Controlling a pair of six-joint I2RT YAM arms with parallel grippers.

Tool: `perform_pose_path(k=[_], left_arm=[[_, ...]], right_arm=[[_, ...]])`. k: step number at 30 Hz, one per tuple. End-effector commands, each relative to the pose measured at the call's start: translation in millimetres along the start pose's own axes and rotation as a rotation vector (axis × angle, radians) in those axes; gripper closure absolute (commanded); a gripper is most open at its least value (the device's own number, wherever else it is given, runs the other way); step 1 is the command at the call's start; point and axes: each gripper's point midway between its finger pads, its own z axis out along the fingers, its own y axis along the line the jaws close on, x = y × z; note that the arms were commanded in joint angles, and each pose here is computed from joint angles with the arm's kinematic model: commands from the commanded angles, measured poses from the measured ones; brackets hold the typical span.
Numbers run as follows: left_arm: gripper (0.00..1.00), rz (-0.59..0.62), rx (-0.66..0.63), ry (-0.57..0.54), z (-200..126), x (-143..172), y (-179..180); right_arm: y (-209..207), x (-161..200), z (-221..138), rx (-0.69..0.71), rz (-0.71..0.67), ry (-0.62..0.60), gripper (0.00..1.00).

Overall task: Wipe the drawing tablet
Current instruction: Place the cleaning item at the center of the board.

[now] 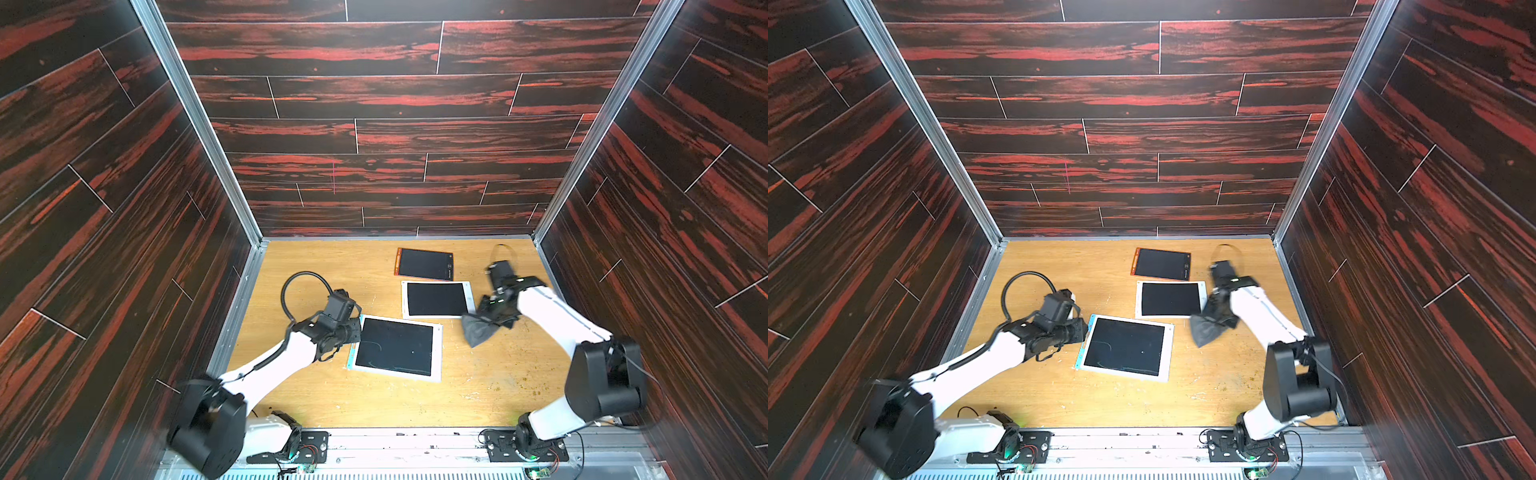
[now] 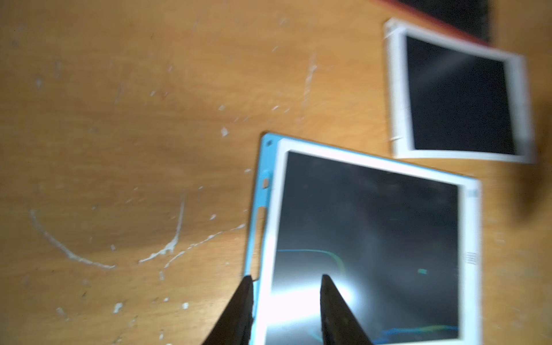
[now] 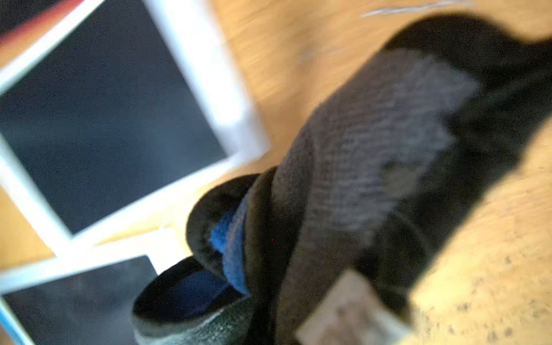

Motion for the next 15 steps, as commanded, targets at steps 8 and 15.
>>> perform_pose_path(k=[8, 15], left_arm=[[0.59, -0.053, 0.043, 0.069, 14.7, 24.7, 2.8], [0.57, -0.066, 0.045, 0.078, 23.0, 27.4, 4.9]], right_arm=[[-27.2, -47.2, 5.5, -0.145, 0.204, -0.024, 0.4], [-10.0, -32.2, -54.1, -0.135, 0.005, -0.241, 0.03]])
